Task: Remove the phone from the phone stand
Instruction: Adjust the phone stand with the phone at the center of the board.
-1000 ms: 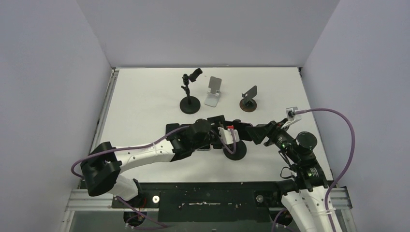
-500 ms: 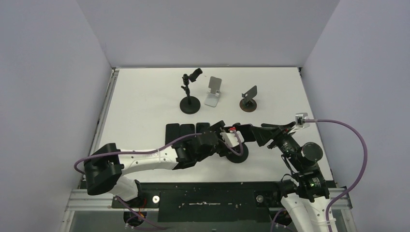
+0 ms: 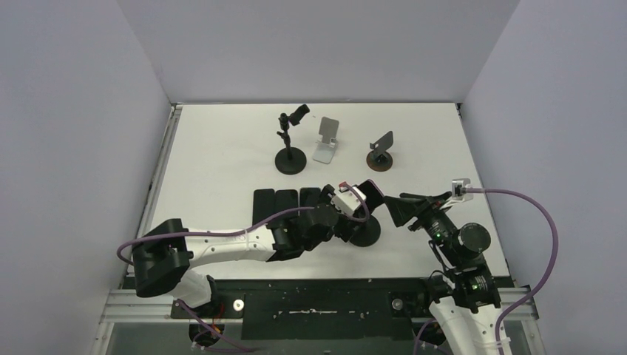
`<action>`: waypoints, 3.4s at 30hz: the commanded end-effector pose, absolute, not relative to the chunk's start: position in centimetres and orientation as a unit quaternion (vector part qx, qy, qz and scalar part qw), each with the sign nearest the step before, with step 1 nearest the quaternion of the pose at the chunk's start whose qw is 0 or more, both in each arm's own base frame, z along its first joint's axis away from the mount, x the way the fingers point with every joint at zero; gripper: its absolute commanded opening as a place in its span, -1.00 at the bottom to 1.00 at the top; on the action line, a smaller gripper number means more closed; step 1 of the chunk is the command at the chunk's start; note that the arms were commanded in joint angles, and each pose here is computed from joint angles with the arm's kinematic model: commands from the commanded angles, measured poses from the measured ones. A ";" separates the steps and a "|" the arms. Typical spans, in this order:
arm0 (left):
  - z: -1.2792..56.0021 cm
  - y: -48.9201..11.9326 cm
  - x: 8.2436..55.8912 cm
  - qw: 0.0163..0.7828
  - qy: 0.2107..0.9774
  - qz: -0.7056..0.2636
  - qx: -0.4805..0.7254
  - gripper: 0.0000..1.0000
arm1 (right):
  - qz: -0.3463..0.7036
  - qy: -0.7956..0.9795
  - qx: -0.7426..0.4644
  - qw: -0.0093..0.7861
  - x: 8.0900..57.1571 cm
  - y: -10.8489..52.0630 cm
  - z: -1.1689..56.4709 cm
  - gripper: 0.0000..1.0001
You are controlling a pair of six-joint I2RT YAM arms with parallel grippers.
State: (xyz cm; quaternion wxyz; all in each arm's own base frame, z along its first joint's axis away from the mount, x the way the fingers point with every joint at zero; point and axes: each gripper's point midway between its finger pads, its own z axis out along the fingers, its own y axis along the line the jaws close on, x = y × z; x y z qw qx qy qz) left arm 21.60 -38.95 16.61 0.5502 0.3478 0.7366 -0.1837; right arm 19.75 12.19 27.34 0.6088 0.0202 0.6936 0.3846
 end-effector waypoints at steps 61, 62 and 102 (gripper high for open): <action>19.5 -43.2 16.8 0.424 0.828 -0.341 0.135 -1.00 | 0.502 0.669 0.012 0.548 23.8 16.7 26.7 -0.29; 19.6 -43.3 16.7 0.423 0.828 -0.343 0.135 -1.00 | 0.504 0.670 0.016 0.544 23.8 16.7 26.6 -0.32; 21.7 -41.0 16.8 0.468 0.808 -0.334 0.129 -0.26 | 0.476 0.703 0.037 0.527 23.7 16.1 24.1 -0.28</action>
